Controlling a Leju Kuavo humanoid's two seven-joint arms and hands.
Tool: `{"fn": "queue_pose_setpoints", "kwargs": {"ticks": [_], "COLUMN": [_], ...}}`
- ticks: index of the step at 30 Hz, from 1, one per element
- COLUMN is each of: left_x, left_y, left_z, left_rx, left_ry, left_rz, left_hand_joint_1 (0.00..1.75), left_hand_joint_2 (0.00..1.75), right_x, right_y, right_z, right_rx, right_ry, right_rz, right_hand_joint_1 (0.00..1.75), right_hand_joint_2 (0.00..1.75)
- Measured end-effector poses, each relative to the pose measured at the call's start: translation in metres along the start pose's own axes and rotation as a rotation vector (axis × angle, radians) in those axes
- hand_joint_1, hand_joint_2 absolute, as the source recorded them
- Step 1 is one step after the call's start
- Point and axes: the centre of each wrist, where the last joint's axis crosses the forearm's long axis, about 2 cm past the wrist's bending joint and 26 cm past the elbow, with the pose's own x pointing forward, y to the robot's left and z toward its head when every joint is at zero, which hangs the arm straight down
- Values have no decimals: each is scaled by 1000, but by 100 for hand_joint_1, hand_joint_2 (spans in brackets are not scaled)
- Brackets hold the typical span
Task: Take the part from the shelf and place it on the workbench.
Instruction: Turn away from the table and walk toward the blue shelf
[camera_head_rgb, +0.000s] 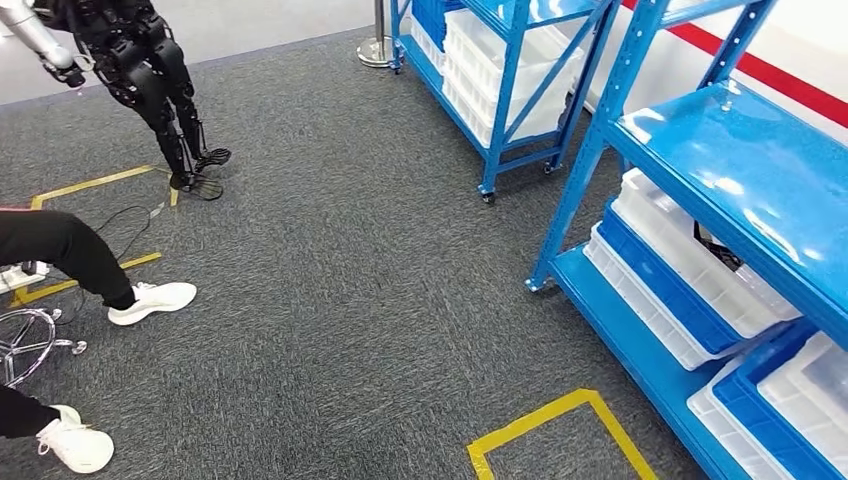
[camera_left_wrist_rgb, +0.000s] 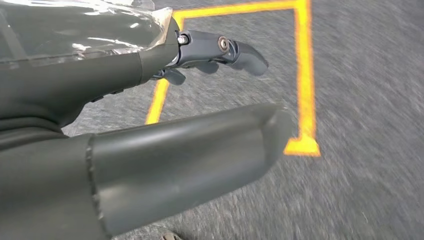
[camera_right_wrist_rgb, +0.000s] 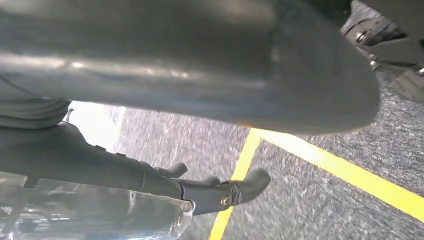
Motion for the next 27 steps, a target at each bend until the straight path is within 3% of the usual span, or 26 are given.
{"fn": "queue_pose_setpoints", "kwargs": {"ticks": [8,13,27], "left_x": [-3,2,7], "left_y": [0,1,3], "left_z": [1,-4,-9], "left_rx": [-159,-286,-293], "left_ry": [-92,-144,-124], "left_rz": [16,-56,-121], "left_hand_joint_1": [0,0,0], "left_hand_joint_2": [0,0,0], "right_x": [-9,-32,-43], "right_y": [-6,-4,0], "right_z": [-2,-1,0], "right_rx": [-22,-60,-61], "right_ry": [33,72,125], "right_rz": [-121,-277,-346], "right_hand_joint_1": [0,0,0], "right_hand_joint_2": [0,0,0]}}
